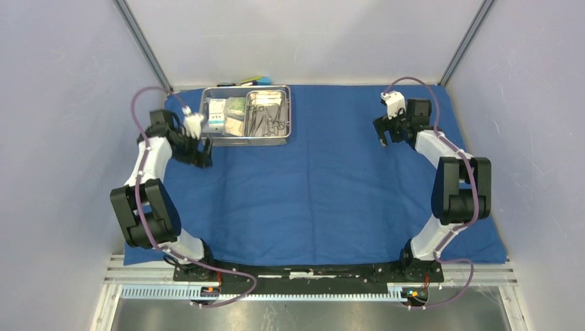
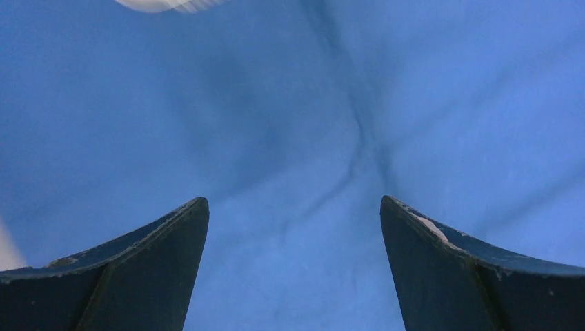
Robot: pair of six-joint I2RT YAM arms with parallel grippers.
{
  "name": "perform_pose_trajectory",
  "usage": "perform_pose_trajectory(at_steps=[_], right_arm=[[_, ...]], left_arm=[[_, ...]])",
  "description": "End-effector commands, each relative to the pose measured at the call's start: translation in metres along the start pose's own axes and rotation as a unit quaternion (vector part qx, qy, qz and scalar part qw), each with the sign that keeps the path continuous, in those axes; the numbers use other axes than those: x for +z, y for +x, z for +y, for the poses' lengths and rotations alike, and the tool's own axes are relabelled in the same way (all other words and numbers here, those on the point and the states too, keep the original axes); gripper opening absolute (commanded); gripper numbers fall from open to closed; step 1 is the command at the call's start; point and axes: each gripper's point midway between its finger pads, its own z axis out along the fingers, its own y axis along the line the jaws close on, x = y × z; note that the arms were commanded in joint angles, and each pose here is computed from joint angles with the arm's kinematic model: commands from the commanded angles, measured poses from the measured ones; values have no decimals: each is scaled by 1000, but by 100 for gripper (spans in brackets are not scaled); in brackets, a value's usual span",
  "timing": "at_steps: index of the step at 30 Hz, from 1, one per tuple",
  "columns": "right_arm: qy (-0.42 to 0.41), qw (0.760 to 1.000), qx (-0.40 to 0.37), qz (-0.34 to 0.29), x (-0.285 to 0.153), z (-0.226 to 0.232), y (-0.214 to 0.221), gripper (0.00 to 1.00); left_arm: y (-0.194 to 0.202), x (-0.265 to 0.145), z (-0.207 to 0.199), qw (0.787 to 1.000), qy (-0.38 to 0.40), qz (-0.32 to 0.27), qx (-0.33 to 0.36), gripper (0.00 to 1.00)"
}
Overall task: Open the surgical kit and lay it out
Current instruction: Smooth out the surgical kit at the center of the board.
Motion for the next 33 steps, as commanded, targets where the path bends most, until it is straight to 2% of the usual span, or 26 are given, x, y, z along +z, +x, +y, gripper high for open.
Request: perform_pose_trajectory(at_steps=[1,6,18,22,27,30,33], right_arm=[[30,999,25,-20,26,-20,-28,97],[38,998,40,2,53,-28,-20,96],[93,989,9,118,80,-50,37,96],[115,984,4,134,80,-62,44,96],[103,986,12,128,74,-63,45,96],[64,994,19,91,66,-53,30,97],[9,999,14,28,52,-34,1,98]], left_arm=[[95,18,-40,988,89,101,78,100],[146,25,-53,979,103,158,83,98],[213,25,-40,956,60,258,125,96],[219,21,-40,954,53,264,133,96],[212,17,-44,957,59,255,126,96],[199,14,-49,962,72,237,112,98],[170,8,-59,972,96,197,88,100]])
